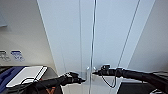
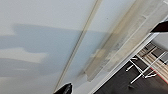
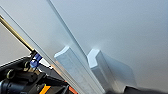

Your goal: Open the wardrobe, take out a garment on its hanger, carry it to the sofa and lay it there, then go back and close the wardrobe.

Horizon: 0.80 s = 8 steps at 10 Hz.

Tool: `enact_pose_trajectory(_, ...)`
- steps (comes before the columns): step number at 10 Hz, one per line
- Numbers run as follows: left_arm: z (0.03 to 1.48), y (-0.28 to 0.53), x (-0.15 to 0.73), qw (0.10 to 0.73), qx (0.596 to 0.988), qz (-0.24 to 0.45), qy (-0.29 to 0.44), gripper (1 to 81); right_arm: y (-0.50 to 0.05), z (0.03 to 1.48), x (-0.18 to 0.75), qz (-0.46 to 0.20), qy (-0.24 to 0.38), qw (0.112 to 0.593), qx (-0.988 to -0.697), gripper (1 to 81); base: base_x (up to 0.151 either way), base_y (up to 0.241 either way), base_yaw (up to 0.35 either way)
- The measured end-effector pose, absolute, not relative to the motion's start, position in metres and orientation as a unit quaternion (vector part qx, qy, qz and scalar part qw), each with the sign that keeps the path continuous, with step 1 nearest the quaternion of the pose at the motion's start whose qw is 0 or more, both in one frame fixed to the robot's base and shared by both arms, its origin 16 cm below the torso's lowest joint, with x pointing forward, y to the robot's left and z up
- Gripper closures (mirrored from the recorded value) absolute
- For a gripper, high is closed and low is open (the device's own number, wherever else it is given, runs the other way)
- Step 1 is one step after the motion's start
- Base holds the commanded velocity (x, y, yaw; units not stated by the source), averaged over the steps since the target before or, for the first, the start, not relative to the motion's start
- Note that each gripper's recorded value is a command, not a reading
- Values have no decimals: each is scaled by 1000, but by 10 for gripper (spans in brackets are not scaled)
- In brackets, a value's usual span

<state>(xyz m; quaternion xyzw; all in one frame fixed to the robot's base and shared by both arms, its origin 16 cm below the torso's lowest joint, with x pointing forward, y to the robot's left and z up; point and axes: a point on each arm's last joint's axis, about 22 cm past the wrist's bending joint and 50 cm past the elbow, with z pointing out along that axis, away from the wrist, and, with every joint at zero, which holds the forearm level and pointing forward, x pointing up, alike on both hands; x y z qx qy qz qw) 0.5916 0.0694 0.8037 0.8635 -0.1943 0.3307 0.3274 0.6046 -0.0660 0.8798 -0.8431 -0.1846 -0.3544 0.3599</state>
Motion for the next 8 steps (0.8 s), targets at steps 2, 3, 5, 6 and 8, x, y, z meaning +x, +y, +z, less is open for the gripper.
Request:
enact_pose_trajectory(2,798,62,598,322,865,332,-193,10,-52,882,605,-354,-189,365,-840,10,0,0,0)
enact_pose_trajectory(3,798,52,599,324,864,332,-196,10,-51,883,606,-355,-189,364,-840,10,0,0,0)
enact_pose_trajectory(5,804,34,607,324,861,336,-201,10,-47,884,604,-354,-192,367,-838,10,0,0,0)
enact_pose_trajectory(6,809,25,615,322,860,341,-202,10,-47,884,604,-354,-193,367,-838,10,0,0,0)
enact_pose_trajectory(8,813,0,619,324,857,342,-210,10,-46,884,603,-355,-195,368,-837,10,0,0,0)
